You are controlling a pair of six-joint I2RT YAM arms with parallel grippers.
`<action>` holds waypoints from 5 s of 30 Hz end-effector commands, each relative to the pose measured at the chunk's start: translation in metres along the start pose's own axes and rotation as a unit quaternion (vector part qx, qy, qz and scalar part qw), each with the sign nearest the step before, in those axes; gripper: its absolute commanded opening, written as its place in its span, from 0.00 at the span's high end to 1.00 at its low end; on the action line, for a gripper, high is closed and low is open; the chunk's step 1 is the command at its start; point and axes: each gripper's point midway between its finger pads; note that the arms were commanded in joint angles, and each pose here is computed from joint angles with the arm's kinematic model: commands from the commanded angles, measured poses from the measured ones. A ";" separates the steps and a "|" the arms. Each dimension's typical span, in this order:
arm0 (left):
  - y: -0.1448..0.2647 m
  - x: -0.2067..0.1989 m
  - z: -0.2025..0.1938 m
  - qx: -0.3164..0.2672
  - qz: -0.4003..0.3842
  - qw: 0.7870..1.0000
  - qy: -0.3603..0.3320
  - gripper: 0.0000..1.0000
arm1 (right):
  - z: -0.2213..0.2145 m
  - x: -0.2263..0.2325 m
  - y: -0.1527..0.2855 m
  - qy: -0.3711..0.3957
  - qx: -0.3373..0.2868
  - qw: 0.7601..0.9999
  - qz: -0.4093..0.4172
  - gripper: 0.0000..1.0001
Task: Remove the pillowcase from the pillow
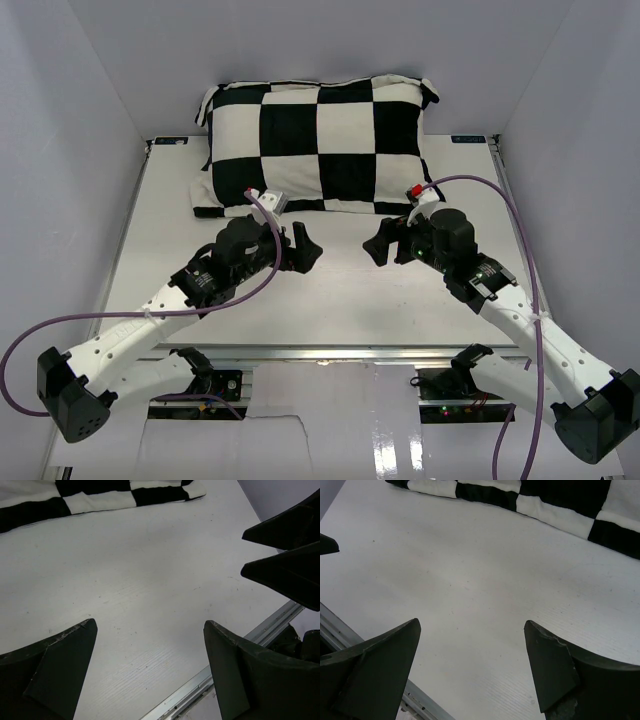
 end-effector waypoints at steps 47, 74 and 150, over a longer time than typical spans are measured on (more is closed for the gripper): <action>-0.079 0.196 0.085 -0.048 0.223 0.965 0.132 1.00 | 0.015 0.040 0.029 0.027 -0.077 0.991 0.110 0.10; -0.007 0.177 0.048 -0.040 0.253 0.952 0.168 0.10 | -0.058 0.067 -0.027 -0.028 0.018 0.992 0.125 0.09; -0.048 0.073 -0.070 0.074 0.058 0.989 0.118 0.10 | -0.074 -0.310 -0.029 -0.294 -0.058 0.923 -0.241 0.07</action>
Point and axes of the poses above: each gripper's point midway between its finger pads, its own y axis back along the fingers, its own x axis along the line the jaws close on, z = x × y, and after that the axes turned 13 degrees about y, right-handed
